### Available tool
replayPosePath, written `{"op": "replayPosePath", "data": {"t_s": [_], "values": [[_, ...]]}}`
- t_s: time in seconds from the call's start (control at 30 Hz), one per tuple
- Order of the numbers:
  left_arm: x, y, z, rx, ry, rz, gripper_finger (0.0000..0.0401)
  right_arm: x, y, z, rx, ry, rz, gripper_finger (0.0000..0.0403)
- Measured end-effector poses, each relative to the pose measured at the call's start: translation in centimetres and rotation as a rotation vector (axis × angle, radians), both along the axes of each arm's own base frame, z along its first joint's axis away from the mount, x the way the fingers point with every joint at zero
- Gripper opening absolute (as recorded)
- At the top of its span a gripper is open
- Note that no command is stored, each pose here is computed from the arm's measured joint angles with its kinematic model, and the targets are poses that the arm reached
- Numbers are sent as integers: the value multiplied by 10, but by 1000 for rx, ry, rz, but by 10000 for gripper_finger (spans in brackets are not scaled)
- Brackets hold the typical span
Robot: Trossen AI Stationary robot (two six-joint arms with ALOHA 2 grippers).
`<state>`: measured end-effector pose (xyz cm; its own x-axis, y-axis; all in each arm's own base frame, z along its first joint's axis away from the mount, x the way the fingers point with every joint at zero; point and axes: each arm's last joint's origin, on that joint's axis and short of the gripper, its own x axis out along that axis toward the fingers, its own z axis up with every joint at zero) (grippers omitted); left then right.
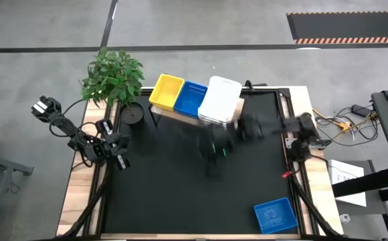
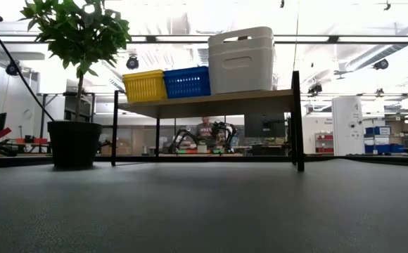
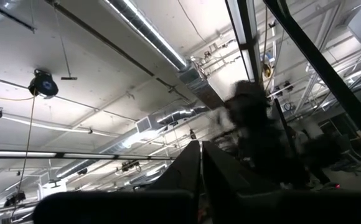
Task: Stack baskets on shelf by color
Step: Stack the blue bin on top of the other blue bins on the shelf
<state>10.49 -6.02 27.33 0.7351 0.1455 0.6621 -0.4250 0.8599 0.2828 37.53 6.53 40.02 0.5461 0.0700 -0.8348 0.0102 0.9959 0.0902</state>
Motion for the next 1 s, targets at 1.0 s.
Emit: {"op": "replayPosePath", "data": {"t_s": [1.0], "values": [[24, -19, -3, 66, 90, -6, 0, -158, 223, -163, 423, 587, -878, 128]]}}
